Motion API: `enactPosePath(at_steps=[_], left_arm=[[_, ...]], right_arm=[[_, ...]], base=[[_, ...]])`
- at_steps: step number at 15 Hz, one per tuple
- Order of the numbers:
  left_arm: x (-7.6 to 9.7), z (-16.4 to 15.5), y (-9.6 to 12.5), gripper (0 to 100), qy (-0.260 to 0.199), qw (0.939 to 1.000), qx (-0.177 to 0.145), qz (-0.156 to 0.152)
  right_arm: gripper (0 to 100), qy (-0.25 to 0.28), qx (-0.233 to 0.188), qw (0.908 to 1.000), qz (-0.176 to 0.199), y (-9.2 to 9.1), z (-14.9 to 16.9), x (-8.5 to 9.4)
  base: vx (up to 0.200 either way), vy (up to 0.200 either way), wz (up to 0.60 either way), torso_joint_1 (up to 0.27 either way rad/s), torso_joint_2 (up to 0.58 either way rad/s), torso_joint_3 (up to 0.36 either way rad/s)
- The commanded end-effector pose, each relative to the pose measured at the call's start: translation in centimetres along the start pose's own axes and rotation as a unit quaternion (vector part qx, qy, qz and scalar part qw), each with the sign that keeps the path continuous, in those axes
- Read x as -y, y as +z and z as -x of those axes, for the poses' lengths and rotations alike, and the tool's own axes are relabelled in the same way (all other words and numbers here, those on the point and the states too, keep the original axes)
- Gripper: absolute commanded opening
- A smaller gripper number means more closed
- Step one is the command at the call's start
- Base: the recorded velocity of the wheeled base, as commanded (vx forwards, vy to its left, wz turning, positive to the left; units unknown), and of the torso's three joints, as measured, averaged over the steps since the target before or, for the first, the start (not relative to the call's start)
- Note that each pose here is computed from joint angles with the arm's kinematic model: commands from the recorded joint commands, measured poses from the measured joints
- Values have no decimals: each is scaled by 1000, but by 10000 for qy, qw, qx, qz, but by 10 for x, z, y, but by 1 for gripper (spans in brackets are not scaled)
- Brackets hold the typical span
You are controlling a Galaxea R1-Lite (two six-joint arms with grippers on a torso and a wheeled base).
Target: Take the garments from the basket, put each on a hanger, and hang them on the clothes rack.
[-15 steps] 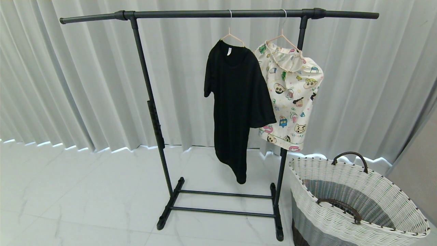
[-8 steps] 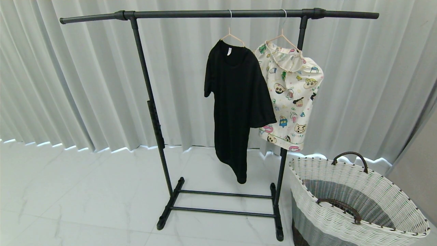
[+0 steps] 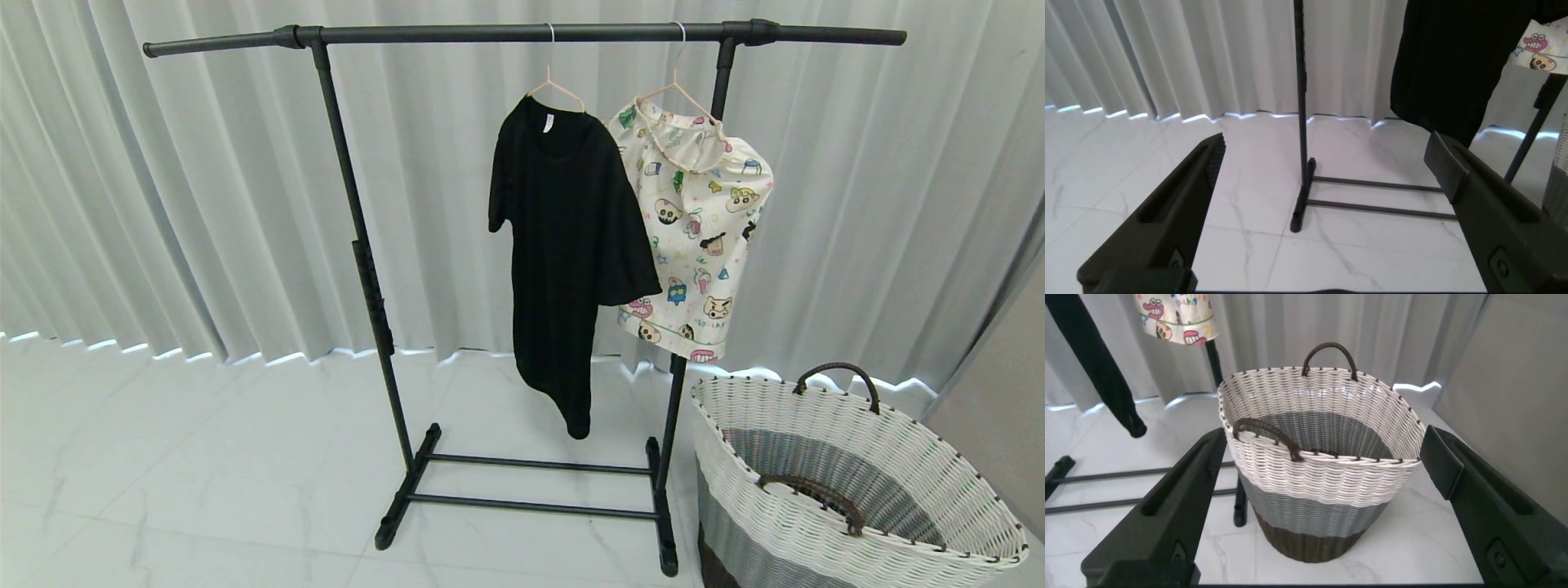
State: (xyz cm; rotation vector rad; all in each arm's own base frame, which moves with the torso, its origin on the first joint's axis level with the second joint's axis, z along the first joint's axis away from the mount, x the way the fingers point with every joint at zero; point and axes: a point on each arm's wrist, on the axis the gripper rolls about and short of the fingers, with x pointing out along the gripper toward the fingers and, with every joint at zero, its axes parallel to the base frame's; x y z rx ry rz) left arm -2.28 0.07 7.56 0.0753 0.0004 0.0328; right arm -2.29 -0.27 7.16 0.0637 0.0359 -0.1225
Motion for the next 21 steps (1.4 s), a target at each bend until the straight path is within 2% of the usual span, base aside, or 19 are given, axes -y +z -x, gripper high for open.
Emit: enactPosePath(at_steps=[1,21], left_arm=[[0,0,0,100,6,10000,11,1],[0,0,0,100,5,10000,3,1]], right_arm=[[100,0,1,10000,1,0,0,0],[100,0,1,10000,16,0,0,0]], base=[[0,0,0,0,0,0],[0,0,0,0,0,0]])
